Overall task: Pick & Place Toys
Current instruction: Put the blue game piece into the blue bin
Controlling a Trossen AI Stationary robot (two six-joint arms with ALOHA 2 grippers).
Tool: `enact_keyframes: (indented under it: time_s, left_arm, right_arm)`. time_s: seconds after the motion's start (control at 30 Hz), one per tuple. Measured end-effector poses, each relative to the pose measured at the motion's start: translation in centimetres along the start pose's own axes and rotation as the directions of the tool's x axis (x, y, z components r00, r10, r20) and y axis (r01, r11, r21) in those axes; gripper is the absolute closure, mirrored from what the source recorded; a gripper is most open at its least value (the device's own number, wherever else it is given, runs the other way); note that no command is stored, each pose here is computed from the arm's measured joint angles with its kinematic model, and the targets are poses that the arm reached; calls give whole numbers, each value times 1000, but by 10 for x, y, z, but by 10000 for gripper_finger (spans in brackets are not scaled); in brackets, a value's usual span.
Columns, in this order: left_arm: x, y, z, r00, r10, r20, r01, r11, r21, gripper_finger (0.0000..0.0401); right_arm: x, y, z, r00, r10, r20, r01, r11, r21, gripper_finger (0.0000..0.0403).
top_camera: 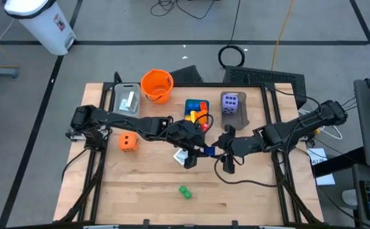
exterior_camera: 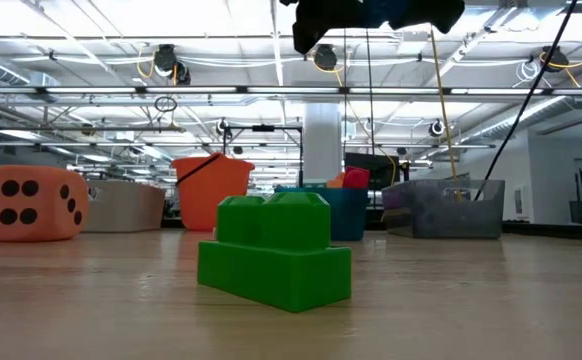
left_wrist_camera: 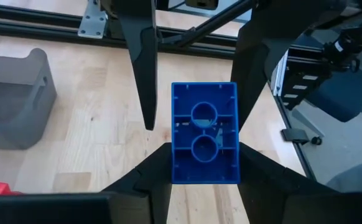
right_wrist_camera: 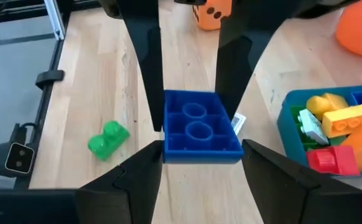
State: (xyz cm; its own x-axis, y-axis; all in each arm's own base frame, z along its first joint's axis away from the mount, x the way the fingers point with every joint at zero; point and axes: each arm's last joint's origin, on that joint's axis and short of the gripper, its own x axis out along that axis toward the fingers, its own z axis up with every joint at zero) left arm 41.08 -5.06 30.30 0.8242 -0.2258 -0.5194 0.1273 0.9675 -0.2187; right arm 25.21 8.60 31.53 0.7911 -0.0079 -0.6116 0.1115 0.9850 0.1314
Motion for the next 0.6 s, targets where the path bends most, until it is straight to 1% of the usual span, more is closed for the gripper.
enact_keyframes:
  time_s: [0.2,0.37,0.47,0.6]
  left_arm:
    - [0,0,0,1000,-2,1,2,1000,1,250]
    - [0,0,0,1000,-3,1,3,1000,1,241]
    - [0,0,0,1000,-2,1,2,1000,0,244]
    - [0,0,0,1000,-1,0,1,1000,1,250]
  right_arm:
    - [0,1,2,1000,8,22,-8,1000,-13,193]
    - [0,1,2,1000,12,24,-11,1000,-12,194]
    - [0,1,2,1000,13,23,-13,1000,-12,205]
    - [0,1,3,1000,18,23,-18,1000,-11,236]
